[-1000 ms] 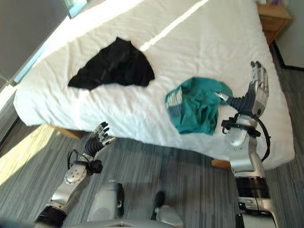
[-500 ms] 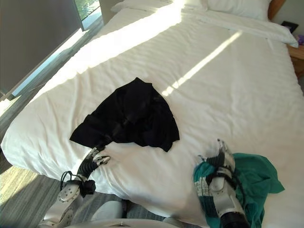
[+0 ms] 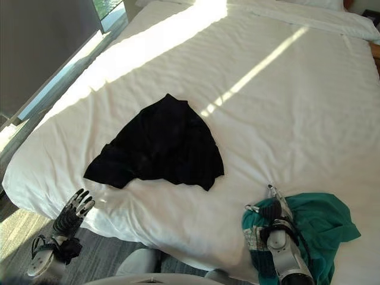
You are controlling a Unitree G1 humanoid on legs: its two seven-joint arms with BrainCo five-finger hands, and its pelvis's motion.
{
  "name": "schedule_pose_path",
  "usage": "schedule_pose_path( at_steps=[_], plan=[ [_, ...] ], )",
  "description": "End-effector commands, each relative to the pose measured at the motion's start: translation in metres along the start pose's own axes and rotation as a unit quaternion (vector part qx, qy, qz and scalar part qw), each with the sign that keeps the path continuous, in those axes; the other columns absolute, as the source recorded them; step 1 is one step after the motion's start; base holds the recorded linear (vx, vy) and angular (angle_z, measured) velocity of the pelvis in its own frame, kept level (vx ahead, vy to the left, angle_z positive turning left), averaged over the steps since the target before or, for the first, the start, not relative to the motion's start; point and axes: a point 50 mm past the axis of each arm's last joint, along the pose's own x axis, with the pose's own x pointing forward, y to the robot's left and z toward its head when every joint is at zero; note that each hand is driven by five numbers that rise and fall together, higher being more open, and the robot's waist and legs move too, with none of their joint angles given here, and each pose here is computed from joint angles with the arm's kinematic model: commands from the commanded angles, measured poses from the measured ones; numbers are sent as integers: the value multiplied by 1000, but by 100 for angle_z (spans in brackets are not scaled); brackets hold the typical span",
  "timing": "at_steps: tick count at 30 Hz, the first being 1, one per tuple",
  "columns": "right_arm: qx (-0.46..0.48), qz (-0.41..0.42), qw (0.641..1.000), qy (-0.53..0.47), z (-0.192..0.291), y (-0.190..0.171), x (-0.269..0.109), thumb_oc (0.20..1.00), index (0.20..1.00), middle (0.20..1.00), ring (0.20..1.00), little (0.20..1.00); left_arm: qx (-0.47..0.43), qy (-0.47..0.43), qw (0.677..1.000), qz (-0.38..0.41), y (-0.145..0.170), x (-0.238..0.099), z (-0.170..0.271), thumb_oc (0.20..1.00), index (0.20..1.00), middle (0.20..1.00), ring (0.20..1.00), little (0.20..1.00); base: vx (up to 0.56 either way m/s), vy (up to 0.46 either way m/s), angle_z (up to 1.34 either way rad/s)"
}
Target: Pick up bed clothes into laundry basket.
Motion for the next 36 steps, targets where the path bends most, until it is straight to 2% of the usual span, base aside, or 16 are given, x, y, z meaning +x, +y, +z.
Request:
schedule_pose_path(
  at_steps=[1, 3, 6, 11, 15, 17, 19, 20, 21, 23, 24, 25, 29, 30, 32, 36],
  plan=[
    [-47, 10, 997, 63, -37, -22, -5, 1000, 1000, 1000, 1000, 1000, 63, -181, 982, 5, -6, 20, 75, 1000, 1000, 1000, 1000, 1000, 41, -40, 6],
    [-52, 5, 997, 55, -35, -27, -3, 1000, 1000, 1000, 1000, 1000, 110, -237, 965, 0, -13, 28, 102, 1000, 1000, 1000, 1000, 1000, 35, -26, 18],
    [-62, 3, 998, 31, -24, -30, 3, 1000, 1000, 1000, 1000, 1000, 192, -336, 922, -15, -49, 51, 148, 1000, 1000, 1000, 1000, 1000, 26, -3, 6],
    [-49, 1, 999, -17, 0, -30, 8, 1000, 1000, 1000, 1000, 1000, 241, -334, 910, -46, -98, 90, 159, 1000, 1000, 1000, 1000, 1000, 6, 18, -5],
    [-34, -35, 997, -65, 16, -51, -2, 1000, 1000, 1000, 1000, 1000, 315, -317, 892, -60, -126, 110, 156, 1000, 1000, 1000, 1000, 1000, 5, 50, -23],
    [-41, -62, 993, -89, 21, -67, -10, 1000, 1000, 1000, 1000, 1000, 348, -293, 890, -43, -124, 119, 148, 1000, 1000, 1000, 1000, 1000, -18, 78, -35],
    [-33, -139, 974, -178, 53, -106, -22, 1000, 1000, 1000, 1000, 1000, 481, -206, 852, 3, -101, 142, 122, 1000, 1000, 1000, 1000, 1000, -14, 150, -60],
    [-33, -139, 974, -178, 53, -106, -22, 1000, 1000, 1000, 1000, 1000, 481, -206, 852, 3, -101, 142, 122, 1000, 1000, 1000, 1000, 1000, 1, 141, -93],
    [5, -183, 949, -255, 81, -128, -32, 1000, 1000, 1000, 1000, 1000, 527, -115, 841, 31, -78, 154, 90, 1000, 1000, 1000, 1000, 1000, 32, 95, -68],
    [39, -237, 909, -340, 108, -158, -48, 1000, 1000, 1000, 1000, 1000, 578, -33, 814, 44, -57, 161, 66, 1000, 1000, 1000, 1000, 1000, 16, 99, -35],
    [41, -260, 892, -368, 117, -171, -55, 1000, 1000, 1000, 1000, 1000, 596, -2, 802, 44, -51, 162, 56, 504, 504, 504, 504, 504, 23, 109, -29],
    [48, -311, 855, -412, 130, -199, -67, 1000, 1000, 1000, 1000, 1000, 613, 43, 788, 28, -46, 159, 36, 200, 200, 200, 200, 200, 62, 117, -33],
    [84, -325, 833, -440, 132, -223, -78, 1000, 1000, 1000, 1000, 1000, 604, 71, 793, -9, -56, 152, 10, 200, 200, 200, 200, 200, 38, 66, -35],
    [90, -311, 878, -352, 113, -211, -44, 1000, 1000, 1000, 1000, 1000, 615, 67, 786, -20, -62, 153, 10, 200, 200, 200, 200, 200, -12, -11, -19],
    [45, -263, 917, -296, 101, -169, -19, 1000, 1000, 1000, 1000, 1000, 618, 20, 784, -49, -95, 155, 10, 200, 200, 200, 200, 200, -66, -10, -18],
    [50, -199, 944, -260, 99, -126, 0, 1000, 1000, 1000, 1000, 1000, 605, -8, 795, -48, -111, 160, 22, 200, 200, 200, 200, 200, -38, 11, 23]
  ],
)
